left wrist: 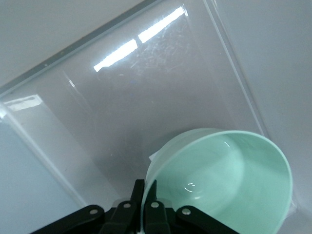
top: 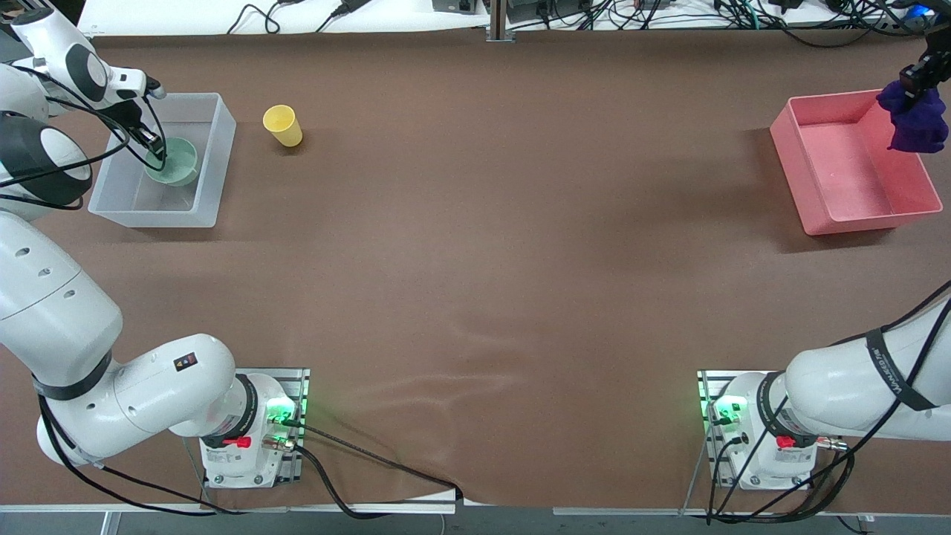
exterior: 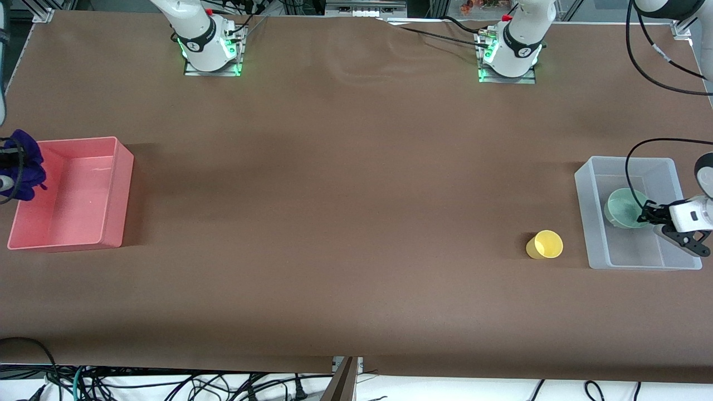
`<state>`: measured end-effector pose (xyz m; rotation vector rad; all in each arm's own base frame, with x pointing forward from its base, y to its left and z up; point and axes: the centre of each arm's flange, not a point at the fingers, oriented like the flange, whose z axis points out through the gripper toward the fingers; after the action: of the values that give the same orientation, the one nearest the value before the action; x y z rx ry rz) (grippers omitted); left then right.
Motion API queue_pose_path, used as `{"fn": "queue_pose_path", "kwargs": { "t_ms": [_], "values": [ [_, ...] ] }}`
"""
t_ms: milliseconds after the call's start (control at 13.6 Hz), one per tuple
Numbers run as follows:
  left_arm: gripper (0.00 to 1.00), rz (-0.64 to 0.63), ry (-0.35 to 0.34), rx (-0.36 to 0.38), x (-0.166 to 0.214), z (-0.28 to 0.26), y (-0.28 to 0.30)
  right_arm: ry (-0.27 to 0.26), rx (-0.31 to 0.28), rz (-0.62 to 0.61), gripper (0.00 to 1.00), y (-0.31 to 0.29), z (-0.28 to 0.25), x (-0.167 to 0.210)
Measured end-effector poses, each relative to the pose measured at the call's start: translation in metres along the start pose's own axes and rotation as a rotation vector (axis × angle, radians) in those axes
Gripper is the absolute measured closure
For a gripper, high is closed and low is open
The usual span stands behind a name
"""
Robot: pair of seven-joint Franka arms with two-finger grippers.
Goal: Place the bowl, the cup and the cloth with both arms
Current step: 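Lift the cloth toward the pink bin while the left gripper carries the bowl, then drop the cloth into the pink bin while the left gripper grasps the cup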
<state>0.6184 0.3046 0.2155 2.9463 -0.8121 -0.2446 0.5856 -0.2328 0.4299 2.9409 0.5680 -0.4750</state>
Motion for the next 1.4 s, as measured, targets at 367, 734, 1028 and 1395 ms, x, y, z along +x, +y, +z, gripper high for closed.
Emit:
{"fn": "queue_pose_path", "kwargs": {
  "t_ms": [367, 734, 1028, 1395],
  "values": [
    [0.43, 0.002, 0.035, 0.049, 0.008, -0.044, -0.006, 0.035, 0.050, 0.005, 0.90, -0.003, 0.077, 0.042],
    [0.00, -0.092, 0.087, 0.035, 0.070, -0.162, 0.081, 0.074, 0.049, 0.051, 0.90, -0.017, 0.145, 0.054],
    [0.03, -0.313, 0.085, -0.001, 0.142, -0.159, 0.164, 0.106, 0.037, 0.054, 0.90, -0.028, 0.186, 0.058],
    [0.29, -0.445, 0.058, -0.044, 0.183, -0.082, 0.183, 0.125, 0.014, 0.028, 0.90, -0.029, 0.215, 0.056]
  ]
}}
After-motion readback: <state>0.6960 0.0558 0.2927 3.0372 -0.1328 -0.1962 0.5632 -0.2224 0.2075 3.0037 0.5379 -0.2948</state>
